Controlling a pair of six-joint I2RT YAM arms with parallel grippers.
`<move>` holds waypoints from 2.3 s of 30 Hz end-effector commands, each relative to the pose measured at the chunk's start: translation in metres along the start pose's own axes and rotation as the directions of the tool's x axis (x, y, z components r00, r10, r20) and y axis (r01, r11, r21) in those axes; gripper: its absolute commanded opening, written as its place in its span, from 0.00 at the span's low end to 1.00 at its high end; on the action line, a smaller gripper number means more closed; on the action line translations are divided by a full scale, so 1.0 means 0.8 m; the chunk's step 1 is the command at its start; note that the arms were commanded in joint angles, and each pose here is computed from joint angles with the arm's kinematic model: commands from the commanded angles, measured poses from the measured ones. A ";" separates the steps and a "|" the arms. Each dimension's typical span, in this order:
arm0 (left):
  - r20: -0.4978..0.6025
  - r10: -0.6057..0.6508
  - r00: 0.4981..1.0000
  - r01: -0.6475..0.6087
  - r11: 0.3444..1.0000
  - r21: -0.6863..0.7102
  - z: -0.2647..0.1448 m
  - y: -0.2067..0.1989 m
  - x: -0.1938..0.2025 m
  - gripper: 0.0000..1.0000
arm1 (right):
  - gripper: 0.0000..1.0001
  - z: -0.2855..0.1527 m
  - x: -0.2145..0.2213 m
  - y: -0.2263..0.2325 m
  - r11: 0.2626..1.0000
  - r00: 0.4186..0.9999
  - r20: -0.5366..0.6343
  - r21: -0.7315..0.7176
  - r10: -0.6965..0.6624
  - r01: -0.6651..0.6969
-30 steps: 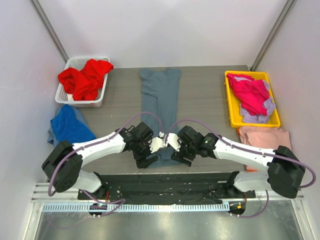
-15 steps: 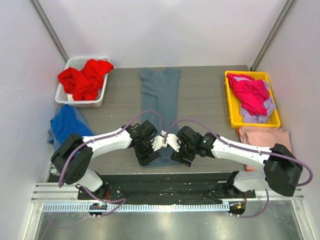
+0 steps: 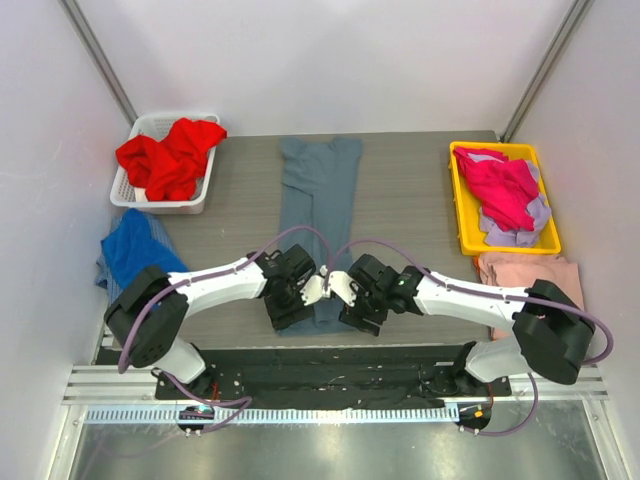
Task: Fold and stack the t-shirts
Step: Grab the bottom of the folded rectangular tshirt with both arms
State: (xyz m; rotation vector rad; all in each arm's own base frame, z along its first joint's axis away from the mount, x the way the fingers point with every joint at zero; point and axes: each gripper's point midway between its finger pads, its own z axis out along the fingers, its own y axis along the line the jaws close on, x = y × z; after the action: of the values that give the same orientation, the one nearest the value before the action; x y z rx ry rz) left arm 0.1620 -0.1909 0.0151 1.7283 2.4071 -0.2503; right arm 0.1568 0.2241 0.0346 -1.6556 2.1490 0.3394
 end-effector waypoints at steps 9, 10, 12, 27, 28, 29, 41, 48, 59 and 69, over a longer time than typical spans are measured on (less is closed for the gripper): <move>-0.041 0.020 0.999 -0.017 0.997 0.076 0.017 -0.018 0.008 0.60 | 0.69 0.015 -0.030 0.031 0.991 0.991 0.037 -0.014 -0.130 0.130; -0.040 0.025 0.999 -0.022 0.996 0.086 0.018 -0.021 0.009 0.60 | 0.69 0.014 -0.029 0.026 0.990 0.990 0.033 0.010 -0.138 0.137; -0.037 0.030 0.999 -0.027 0.996 0.088 0.018 -0.021 0.009 0.60 | 0.68 0.009 -0.028 0.022 0.990 0.989 0.040 0.030 -0.140 0.139; -0.075 0.039 0.996 -0.027 0.988 0.150 0.017 -0.021 -0.014 0.59 | 0.68 -0.025 -0.058 0.023 0.990 0.979 0.153 0.057 -0.134 0.127; -0.076 0.037 0.996 -0.026 0.989 0.147 0.017 -0.020 -0.015 0.59 | 0.68 -0.024 -0.060 0.024 0.990 0.978 0.156 0.056 -0.137 0.129; -0.071 0.038 0.997 -0.028 0.990 0.141 0.016 -0.017 -0.020 0.59 | 0.68 -0.020 -0.060 0.027 0.989 0.978 0.150 0.052 -0.144 0.137; -0.095 0.039 0.995 -0.025 0.989 0.148 0.022 -0.025 0.003 0.59 | 0.68 0.003 -0.063 0.048 0.979 0.973 0.111 0.027 -0.203 0.201; -0.104 0.043 0.994 -0.028 0.989 0.146 0.023 -0.026 0.012 0.58 | 0.67 0.016 -0.075 0.044 0.974 0.968 0.113 0.041 -0.224 0.221; -0.111 0.049 0.993 -0.032 0.987 0.157 0.028 -0.029 0.015 0.53 | 0.63 0.038 -0.067 0.024 0.961 0.961 0.069 0.100 -0.266 0.259; -0.152 0.044 0.987 -0.015 0.982 0.191 0.027 -0.039 0.034 0.09 | 0.13 0.050 -0.057 0.019 0.962 0.965 0.018 0.091 -0.262 0.259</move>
State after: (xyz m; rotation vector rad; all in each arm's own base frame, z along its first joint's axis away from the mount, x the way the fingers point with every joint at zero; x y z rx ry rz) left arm 0.1674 -0.1884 0.0120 1.8451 2.4214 -0.1821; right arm 0.1493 0.2861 0.0189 -1.8548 1.8595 0.2395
